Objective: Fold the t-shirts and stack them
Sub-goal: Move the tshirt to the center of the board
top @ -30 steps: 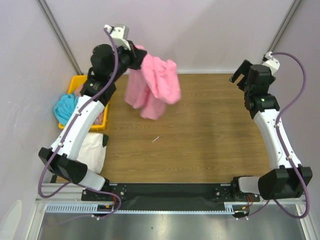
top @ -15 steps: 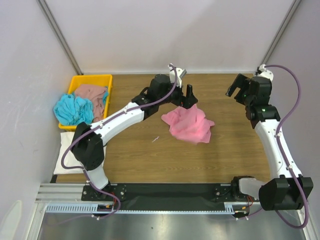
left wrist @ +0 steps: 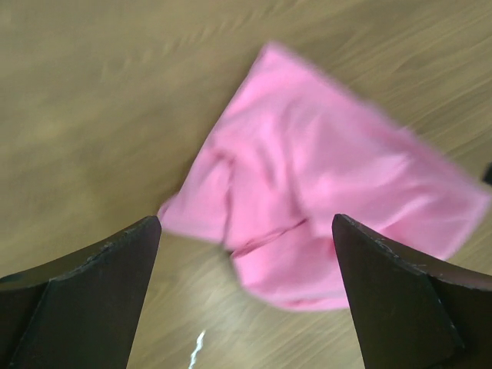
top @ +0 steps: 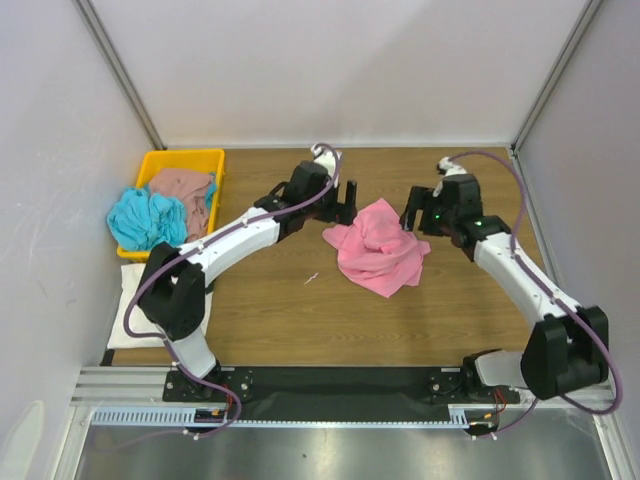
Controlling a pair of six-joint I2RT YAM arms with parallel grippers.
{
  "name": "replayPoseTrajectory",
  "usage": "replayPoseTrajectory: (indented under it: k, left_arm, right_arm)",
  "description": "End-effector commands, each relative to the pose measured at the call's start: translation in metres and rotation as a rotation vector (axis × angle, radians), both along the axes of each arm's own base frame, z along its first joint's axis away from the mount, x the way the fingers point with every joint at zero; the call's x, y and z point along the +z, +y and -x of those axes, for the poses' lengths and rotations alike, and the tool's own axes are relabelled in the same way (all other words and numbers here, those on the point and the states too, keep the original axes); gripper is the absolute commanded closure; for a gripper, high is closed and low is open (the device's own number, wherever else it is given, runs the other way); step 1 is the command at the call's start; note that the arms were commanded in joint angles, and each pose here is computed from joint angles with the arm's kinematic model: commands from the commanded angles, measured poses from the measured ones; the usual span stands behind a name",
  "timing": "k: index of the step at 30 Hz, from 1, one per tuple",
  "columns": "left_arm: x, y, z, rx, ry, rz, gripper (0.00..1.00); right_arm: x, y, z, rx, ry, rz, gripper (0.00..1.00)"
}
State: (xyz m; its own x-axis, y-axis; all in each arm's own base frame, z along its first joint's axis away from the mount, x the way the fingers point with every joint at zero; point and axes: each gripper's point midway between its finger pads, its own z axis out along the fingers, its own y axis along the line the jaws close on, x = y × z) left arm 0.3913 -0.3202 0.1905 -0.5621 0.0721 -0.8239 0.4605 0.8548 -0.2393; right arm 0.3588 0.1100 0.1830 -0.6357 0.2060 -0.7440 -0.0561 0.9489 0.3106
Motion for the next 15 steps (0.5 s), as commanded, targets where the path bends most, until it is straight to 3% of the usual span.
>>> replayPoseTrajectory:
  k: [1, 4, 5, 6, 9, 10, 15]
  left_arm:
    - [-0.036, 0.022, 0.013, 0.037, 0.070, -0.059, 0.01]
    - [-0.052, 0.034, 0.009, 0.066, 0.086, -0.092, 0.00]
    - [-0.059, 0.036, 0.007, 0.068, 0.088, -0.093, 0.01]
    - [-0.060, 0.036, 0.005, 0.069, 0.087, -0.087, 0.00]
    - [-0.071, 0.036, -0.006, 0.089, 0.087, -0.109, 0.01]
    - [-0.073, 0.036, -0.009, 0.101, 0.089, -0.114, 0.01]
    - [-0.101, 0.042, -0.023, 0.211, 0.136, -0.156, 0.09]
  right_arm:
    - [-0.017, 0.027, -0.002, 0.096, 0.008, 0.014, 0.16]
    - [-0.041, 0.039, -0.003, 0.127, 0.062, 0.065, 0.19]
    - [-0.049, 0.039, -0.003, 0.121, 0.089, 0.089, 0.24]
    - [-0.058, 0.043, -0.003, 0.131, 0.115, 0.098, 0.42]
    - [-0.065, 0.046, -0.003, 0.143, 0.140, 0.118, 0.81]
    - [-0.063, 0.049, -0.002, 0.150, 0.135, 0.124, 0.98]
    - [-0.039, 0.036, 0.001, 0.096, 0.076, 0.147, 1.00]
